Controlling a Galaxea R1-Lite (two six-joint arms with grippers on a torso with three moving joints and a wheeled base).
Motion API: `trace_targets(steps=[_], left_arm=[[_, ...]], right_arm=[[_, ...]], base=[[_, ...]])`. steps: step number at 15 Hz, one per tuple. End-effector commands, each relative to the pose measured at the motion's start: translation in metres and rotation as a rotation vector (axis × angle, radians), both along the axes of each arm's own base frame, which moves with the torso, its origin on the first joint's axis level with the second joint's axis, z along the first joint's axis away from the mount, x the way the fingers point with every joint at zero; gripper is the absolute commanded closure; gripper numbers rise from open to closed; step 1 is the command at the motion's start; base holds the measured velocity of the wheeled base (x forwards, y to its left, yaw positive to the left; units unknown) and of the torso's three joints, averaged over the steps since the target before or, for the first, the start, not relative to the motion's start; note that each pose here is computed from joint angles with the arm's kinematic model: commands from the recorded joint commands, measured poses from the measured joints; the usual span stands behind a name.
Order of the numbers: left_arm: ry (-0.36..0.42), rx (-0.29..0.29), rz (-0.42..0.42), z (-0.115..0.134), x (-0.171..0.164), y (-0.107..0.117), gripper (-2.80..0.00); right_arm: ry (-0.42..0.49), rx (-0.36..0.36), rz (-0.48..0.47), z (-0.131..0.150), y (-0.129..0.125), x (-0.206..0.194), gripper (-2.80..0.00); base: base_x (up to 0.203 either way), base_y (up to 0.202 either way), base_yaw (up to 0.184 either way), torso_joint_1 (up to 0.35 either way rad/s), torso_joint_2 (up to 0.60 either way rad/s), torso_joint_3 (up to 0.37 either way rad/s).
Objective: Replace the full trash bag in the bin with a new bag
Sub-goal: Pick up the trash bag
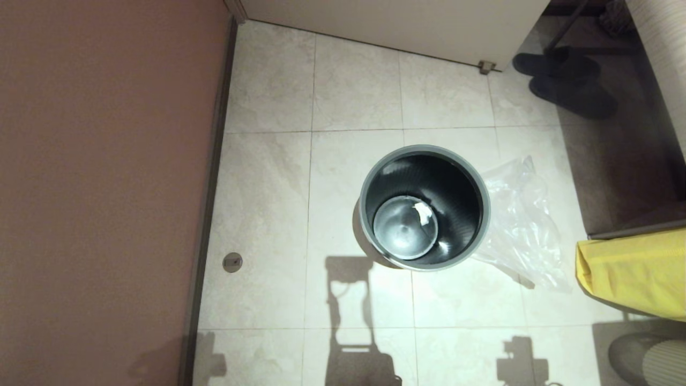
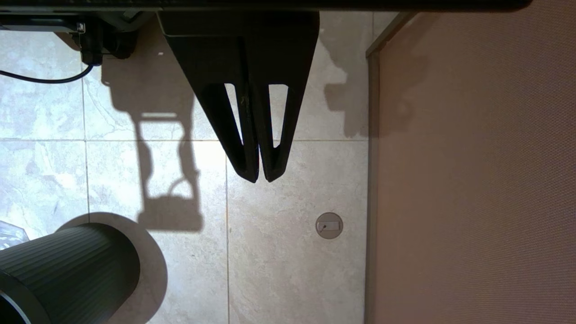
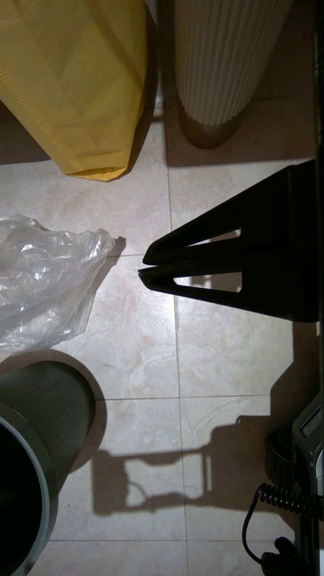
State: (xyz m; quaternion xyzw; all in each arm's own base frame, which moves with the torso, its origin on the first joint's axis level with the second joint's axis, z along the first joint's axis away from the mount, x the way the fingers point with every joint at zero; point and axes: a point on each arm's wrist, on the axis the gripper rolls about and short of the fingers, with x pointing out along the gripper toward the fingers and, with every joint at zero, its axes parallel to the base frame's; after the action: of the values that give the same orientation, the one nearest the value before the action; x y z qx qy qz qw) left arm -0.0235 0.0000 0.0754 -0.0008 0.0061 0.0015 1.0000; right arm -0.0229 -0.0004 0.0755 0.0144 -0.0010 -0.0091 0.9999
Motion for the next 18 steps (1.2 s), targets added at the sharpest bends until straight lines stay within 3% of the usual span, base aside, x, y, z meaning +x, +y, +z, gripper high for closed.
trace_targets(steps=[1,10,13,18], left_arm=[[0.002,0.0,0.001,0.0,0.0,0.0,0.0],[0.002,0.0,0.001,0.0,0.0,0.0,0.0],[0.002,0.0,0.0,0.0,0.0,0.0,0.0],[0.002,0.0,0.0,0.0,0.0,0.0,0.0]], right_arm=[[0.001,0.0,0.0,0.0,0.0,0.0,0.0],[-0.005,-0.003,-0.011,0.002,0.0,0.0,0.0],[-0.031,-0.004,-0.011,0.016,0.0,-0.004,0.0],[0.025,-0.009,-0.013,0.044,0.0,0.002,0.0]], base=[[0.0,0.0,0.0,0.0,0.0,0.0],[0.0,0.0,0.0,0.0,0.0,0.0],[0.0,0.0,0.0,0.0,0.0,0.0],[0.0,0.0,0.0,0.0,0.0,0.0]])
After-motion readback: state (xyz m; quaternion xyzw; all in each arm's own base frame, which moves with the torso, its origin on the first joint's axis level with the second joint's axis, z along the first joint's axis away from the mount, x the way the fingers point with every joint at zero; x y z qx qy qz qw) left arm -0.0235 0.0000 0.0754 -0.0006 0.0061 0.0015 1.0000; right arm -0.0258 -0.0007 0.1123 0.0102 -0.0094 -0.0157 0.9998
